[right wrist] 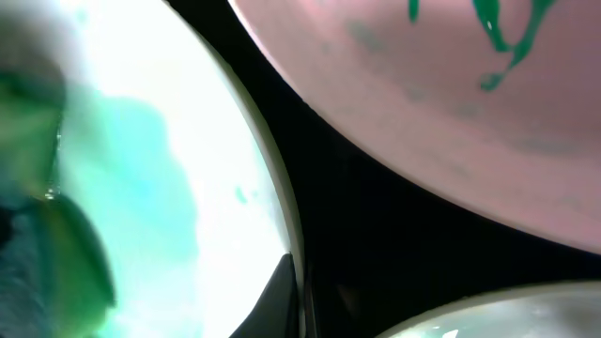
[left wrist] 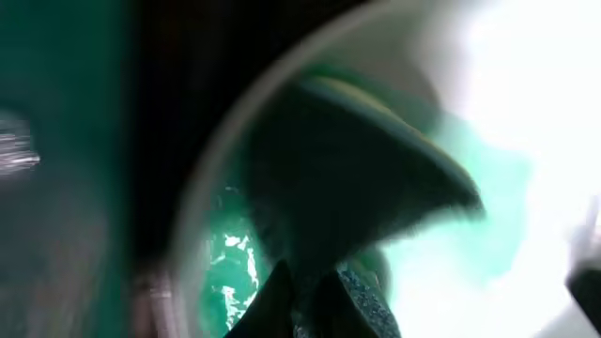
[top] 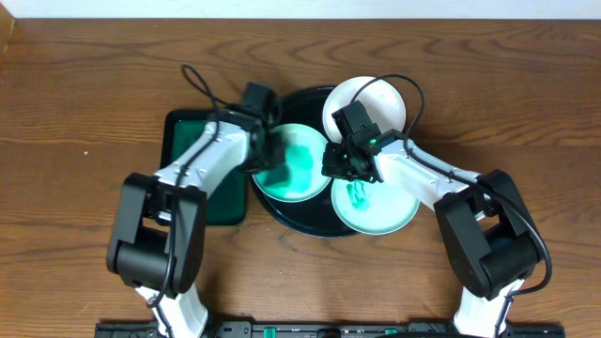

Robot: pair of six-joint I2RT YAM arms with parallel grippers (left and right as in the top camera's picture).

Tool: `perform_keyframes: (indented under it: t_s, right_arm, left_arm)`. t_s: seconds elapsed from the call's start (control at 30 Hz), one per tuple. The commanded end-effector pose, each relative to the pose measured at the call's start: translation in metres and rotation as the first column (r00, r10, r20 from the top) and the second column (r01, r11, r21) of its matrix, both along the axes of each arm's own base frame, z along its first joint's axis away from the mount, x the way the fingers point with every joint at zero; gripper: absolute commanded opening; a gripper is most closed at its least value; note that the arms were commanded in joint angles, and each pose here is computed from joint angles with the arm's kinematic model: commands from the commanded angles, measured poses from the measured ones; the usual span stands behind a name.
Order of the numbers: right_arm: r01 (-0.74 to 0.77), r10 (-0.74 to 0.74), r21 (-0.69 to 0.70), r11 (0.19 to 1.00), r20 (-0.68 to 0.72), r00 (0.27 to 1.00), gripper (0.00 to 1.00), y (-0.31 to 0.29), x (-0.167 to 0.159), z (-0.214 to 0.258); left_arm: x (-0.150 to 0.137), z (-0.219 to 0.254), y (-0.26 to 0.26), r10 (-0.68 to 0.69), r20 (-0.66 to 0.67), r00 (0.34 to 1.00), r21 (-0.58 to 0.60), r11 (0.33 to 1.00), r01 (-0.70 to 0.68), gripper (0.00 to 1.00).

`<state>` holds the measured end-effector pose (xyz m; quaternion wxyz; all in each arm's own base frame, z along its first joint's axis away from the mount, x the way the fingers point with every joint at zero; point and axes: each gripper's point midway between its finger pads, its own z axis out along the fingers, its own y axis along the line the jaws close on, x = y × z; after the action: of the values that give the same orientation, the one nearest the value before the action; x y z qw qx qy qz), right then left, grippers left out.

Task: Clean dirty plates on tray and stack at the side
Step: 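Move the sponge onto the left plate and scrub it with the left gripper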

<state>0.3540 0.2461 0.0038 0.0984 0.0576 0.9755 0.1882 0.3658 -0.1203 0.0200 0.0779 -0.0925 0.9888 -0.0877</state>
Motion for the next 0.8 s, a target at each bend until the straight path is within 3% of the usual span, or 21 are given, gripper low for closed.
perform_keyframes:
  t_s: [0.0,0.1,0.33,0.47,0.73,0.77]
  right_arm:
    - [-0.019,0.017,-0.044,0.999,-0.04,0.999,0.01,-0.011,-0.011,-0.013]
    - [-0.019,0.017,-0.044,0.999,-0.04,0.999,0.01,-0.011,-0.011,-0.013]
    - [-0.019,0.017,-0.044,0.999,-0.041,0.999,0.01,-0.011,-0.012,-0.013]
    - [-0.02,0.018,-0.049,0.999,-0.05,0.999,0.01,-0.012,-0.014,-0.014]
    - [-0.02,0.017,-0.051,0.998,-0.054,0.998,0.01,-0.013,-0.015,-0.014]
    - [-0.02,0.017,-0.05,0.999,-0.053,0.998,0.01,-0.012,-0.014,-0.014]
  left_arm:
    - [0.001,-0.016,0.065,0.1,0.01,0.995,0.257,0.961,-0.1,0.07]
    - [0.001,-0.016,0.058,0.09,0.004,0.996,0.228,0.969,-0.089,0.07]
    - [-0.009,-0.018,-0.012,-0.026,-0.049,0.998,-0.041,0.999,0.024,0.07]
    - [-0.017,-0.025,-0.054,-0.109,-0.066,0.992,-0.165,0.981,0.097,0.07]
    - [-0.035,-0.036,-0.098,-0.208,-0.098,0.973,-0.286,0.942,0.173,0.07]
    - [-0.036,-0.029,-0.11,-0.229,-0.089,0.969,-0.358,0.916,0.183,0.07]
